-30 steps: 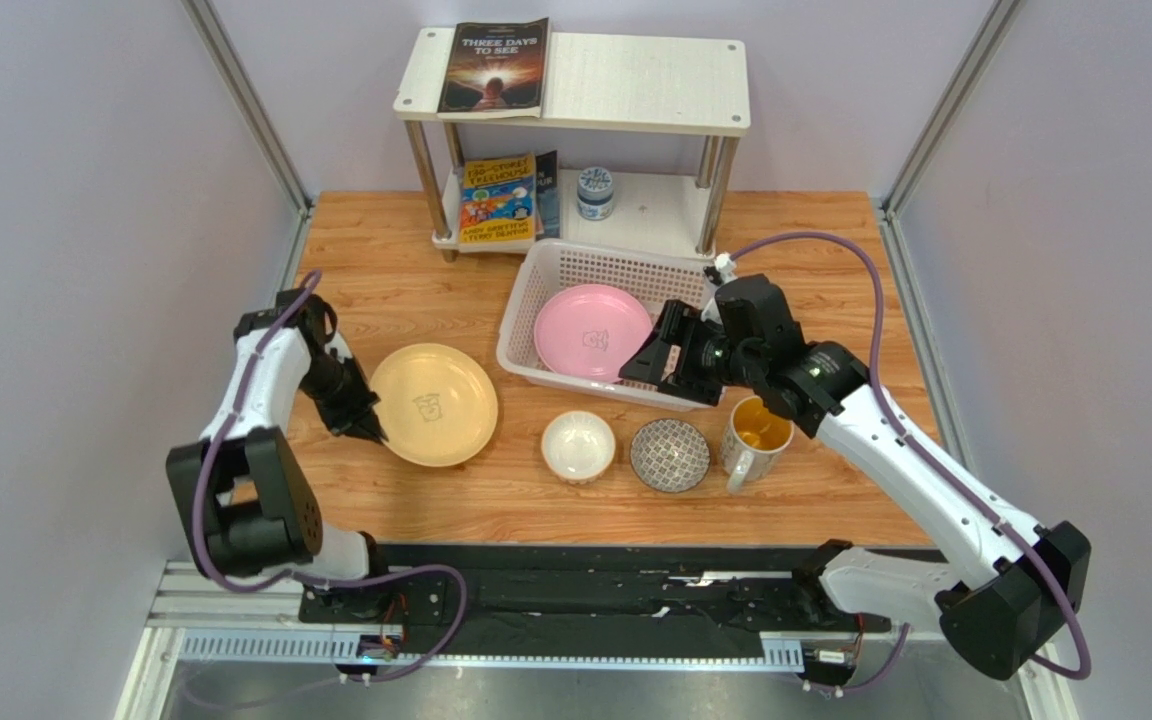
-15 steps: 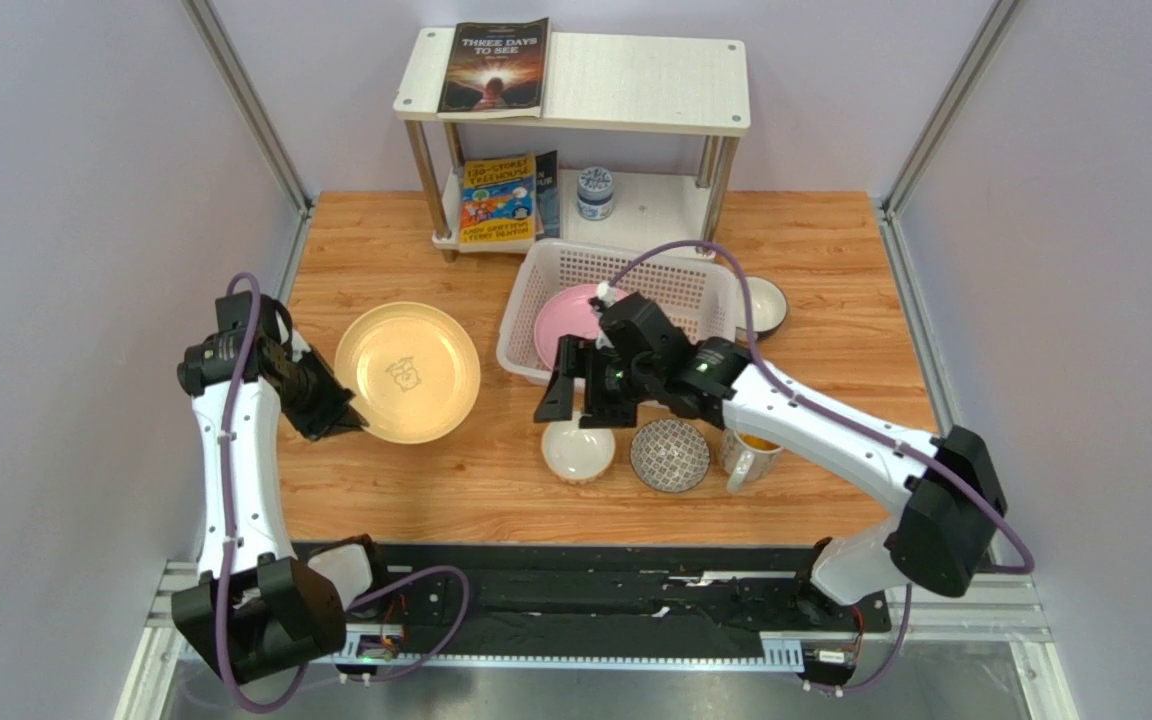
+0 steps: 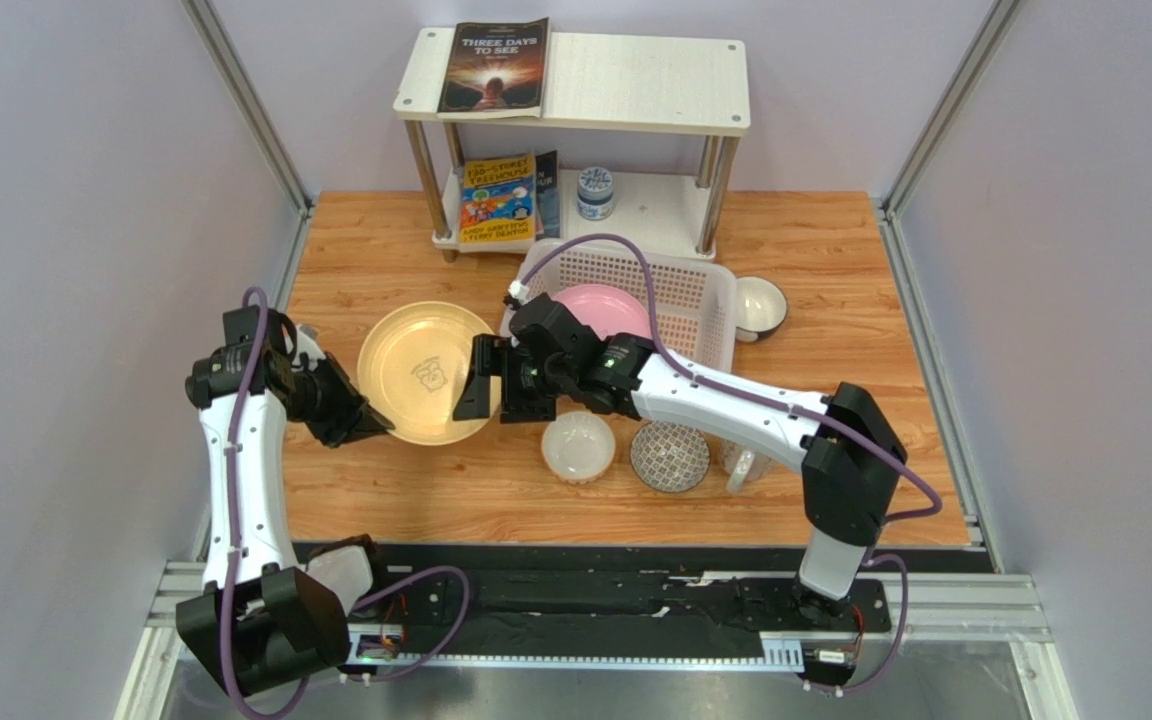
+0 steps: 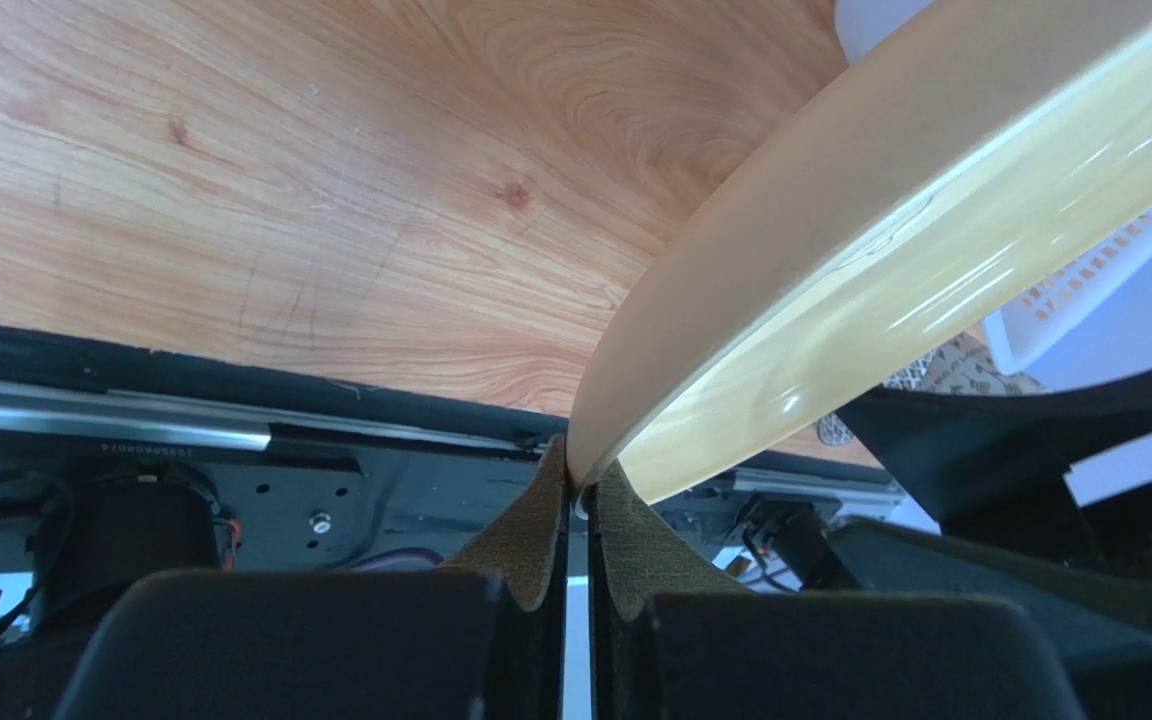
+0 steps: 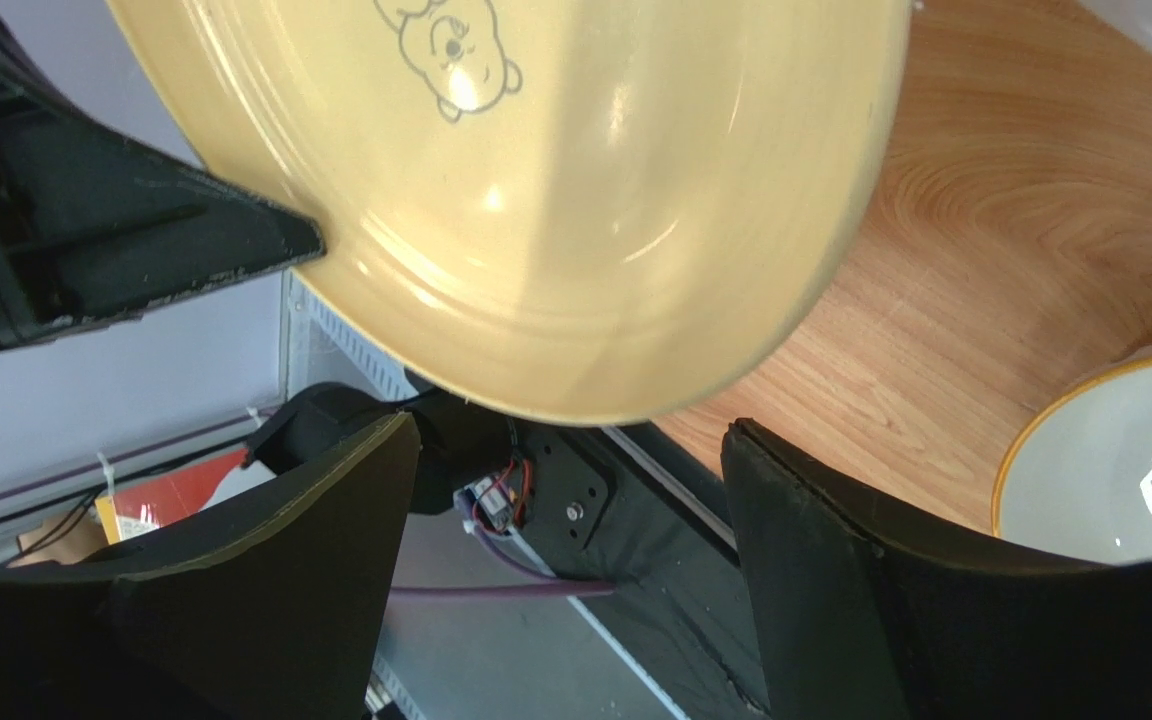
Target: Place the mixed dishes into the plastic bin
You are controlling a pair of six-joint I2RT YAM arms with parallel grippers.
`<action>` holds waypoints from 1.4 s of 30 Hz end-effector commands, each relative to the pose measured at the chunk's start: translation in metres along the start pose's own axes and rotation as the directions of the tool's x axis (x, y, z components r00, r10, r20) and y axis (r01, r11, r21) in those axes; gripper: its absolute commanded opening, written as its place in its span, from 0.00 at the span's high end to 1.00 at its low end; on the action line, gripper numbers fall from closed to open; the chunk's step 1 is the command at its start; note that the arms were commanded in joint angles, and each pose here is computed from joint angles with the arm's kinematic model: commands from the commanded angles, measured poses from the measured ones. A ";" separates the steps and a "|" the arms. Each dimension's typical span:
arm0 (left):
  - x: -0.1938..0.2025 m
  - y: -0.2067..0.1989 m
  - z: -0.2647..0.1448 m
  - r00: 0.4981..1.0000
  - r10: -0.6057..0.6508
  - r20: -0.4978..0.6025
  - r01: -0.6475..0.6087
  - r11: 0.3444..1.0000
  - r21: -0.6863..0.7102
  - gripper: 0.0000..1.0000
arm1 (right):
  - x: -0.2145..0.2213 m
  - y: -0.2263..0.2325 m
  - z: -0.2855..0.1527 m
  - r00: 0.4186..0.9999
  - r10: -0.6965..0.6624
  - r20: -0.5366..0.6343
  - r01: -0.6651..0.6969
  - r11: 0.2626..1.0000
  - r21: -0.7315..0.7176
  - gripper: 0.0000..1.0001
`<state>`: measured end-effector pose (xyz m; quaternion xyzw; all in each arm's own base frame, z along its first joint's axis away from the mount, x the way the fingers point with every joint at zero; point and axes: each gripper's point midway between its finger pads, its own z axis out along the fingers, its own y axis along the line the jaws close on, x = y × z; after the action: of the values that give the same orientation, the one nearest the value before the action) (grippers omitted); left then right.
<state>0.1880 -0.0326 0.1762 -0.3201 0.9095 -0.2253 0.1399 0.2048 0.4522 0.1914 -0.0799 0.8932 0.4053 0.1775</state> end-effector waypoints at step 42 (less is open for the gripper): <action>-0.019 0.002 -0.013 0.994 0.009 0.110 -0.003 0.999 -0.050 0.51 | -0.134 -0.091 -0.156 0.885 0.163 0.437 -0.241 0.962 0.128 1.00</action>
<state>0.1950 -0.0192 0.1813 -0.3266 0.9104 -0.1922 0.1660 0.2900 0.3256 0.2442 0.0801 0.8845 0.3499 0.2982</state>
